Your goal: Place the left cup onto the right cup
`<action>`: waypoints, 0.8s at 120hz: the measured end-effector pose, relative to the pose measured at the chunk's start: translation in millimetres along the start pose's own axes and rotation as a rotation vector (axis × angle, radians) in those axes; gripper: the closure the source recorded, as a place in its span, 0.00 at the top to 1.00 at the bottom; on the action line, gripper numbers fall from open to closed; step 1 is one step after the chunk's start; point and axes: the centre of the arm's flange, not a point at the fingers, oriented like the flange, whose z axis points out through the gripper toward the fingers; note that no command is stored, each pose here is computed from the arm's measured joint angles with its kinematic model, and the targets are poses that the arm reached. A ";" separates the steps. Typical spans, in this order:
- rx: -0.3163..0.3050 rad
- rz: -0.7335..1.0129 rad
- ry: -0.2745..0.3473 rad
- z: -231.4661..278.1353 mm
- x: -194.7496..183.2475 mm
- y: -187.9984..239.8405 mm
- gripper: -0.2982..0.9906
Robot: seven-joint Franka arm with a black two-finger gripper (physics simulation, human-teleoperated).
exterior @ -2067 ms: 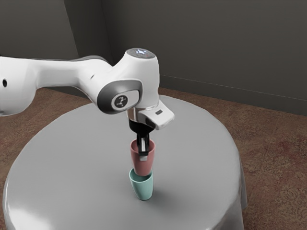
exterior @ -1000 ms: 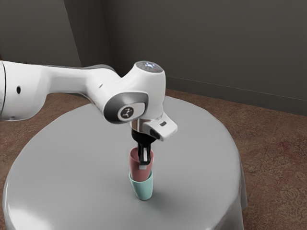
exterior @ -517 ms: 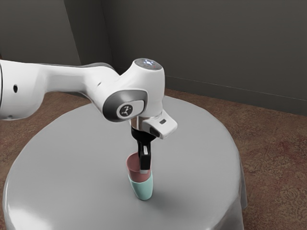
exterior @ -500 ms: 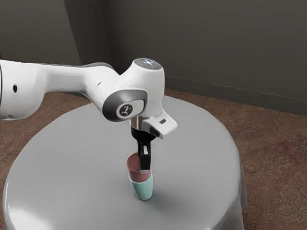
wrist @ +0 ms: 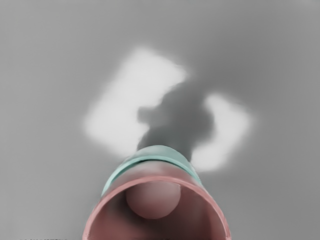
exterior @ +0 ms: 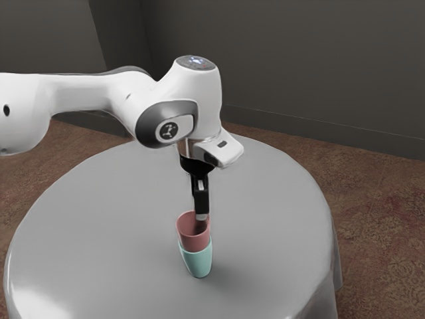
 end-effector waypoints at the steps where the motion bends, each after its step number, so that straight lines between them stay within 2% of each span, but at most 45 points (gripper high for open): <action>1: 0.001 -0.001 0.001 -1.2 -0.7 -1.7 0.76; 9: 0.005 -0.014 0.006 -12.2 -8.0 -16.0 0.76; 48: 0.037 -0.072 -0.043 -25.9 -54.6 -78.3 0.77; 78: 0.054 -0.194 -0.041 -66.8 -122.1 -149.9 0.77; 96: 0.058 -0.245 -0.039 -92.2 -161.8 -176.3 0.77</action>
